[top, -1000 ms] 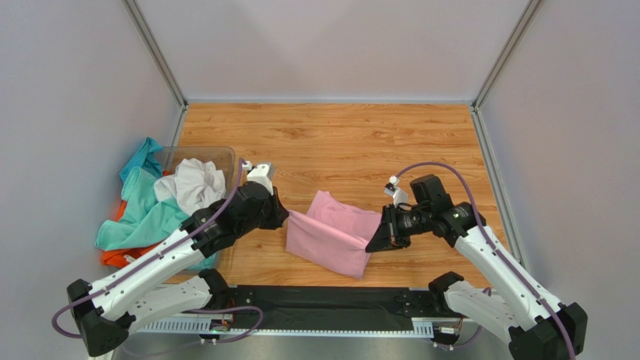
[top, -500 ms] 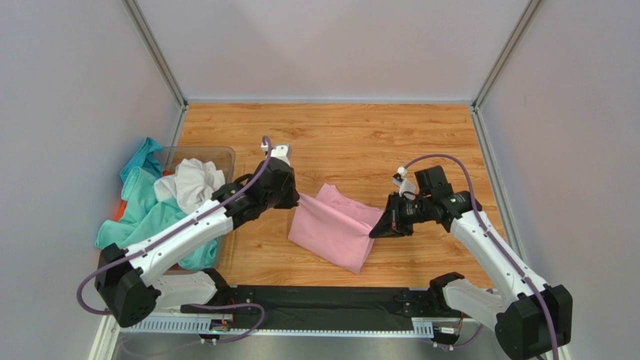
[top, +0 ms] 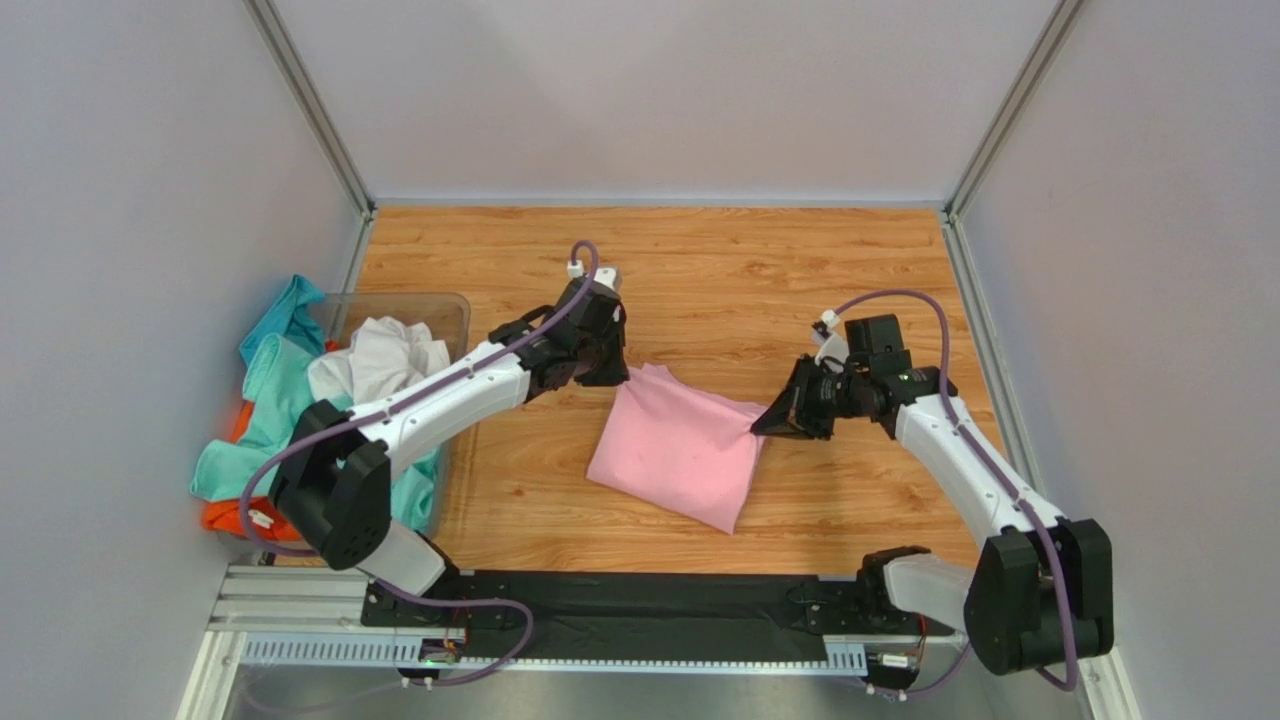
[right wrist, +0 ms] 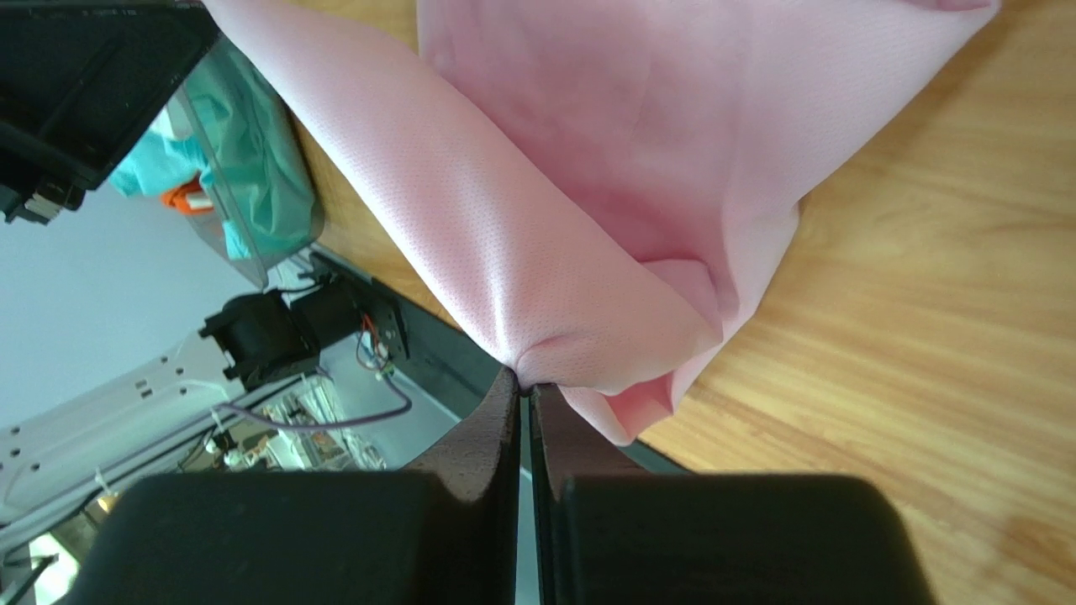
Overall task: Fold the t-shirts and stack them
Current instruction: Fold the tshirt
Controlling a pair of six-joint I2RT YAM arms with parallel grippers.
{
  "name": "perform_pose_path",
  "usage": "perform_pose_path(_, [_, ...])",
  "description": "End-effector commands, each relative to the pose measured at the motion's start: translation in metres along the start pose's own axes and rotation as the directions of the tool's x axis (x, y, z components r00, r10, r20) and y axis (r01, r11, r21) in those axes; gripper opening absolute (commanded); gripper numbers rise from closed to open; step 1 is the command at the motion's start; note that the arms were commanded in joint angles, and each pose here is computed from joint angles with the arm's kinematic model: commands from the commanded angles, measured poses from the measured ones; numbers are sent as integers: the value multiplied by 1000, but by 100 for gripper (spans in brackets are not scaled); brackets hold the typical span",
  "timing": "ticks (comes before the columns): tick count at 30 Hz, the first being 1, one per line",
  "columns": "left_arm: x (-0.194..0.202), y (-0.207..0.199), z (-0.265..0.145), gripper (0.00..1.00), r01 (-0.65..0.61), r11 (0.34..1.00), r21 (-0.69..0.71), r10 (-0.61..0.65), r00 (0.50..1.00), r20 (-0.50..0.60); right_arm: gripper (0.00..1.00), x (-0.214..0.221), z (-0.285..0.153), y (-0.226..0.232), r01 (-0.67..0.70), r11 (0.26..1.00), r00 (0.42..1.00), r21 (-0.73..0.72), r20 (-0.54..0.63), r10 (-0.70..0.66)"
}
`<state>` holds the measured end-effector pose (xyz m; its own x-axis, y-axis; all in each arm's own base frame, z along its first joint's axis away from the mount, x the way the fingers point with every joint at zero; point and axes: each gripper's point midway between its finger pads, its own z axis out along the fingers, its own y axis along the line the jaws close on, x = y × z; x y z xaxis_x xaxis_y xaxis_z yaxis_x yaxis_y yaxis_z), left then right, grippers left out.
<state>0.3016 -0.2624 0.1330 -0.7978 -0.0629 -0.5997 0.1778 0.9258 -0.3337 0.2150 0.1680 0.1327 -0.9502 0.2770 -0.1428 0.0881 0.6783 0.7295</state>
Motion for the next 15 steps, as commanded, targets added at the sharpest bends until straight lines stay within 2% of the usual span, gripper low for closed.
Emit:
perform_pose_path(1, [-22, -16, 9, 0, -10, 998, 59, 9, 1000, 29, 0, -30, 11, -7, 10, 1000, 996, 9, 87, -11])
perform_pose_path(5, [-19, -10, 33, 0, -1, 999, 44, 1, 1000, -13, 0, -39, 21, -21, -12, 999, 996, 40, 86, 9])
perform_pose_path(10, [-22, -6, 54, 0, 13, 999, 31, -12, 1000, -22, 0, -65, 32, -37, -18, 995, 987, 94, 160, 3])
perform_pose_path(15, [-22, 1, 70, 0, 19, 1000, 7, -19, 999, -40, 1, -78, 48, -46, -39, 995, 990, 97, 140, 25])
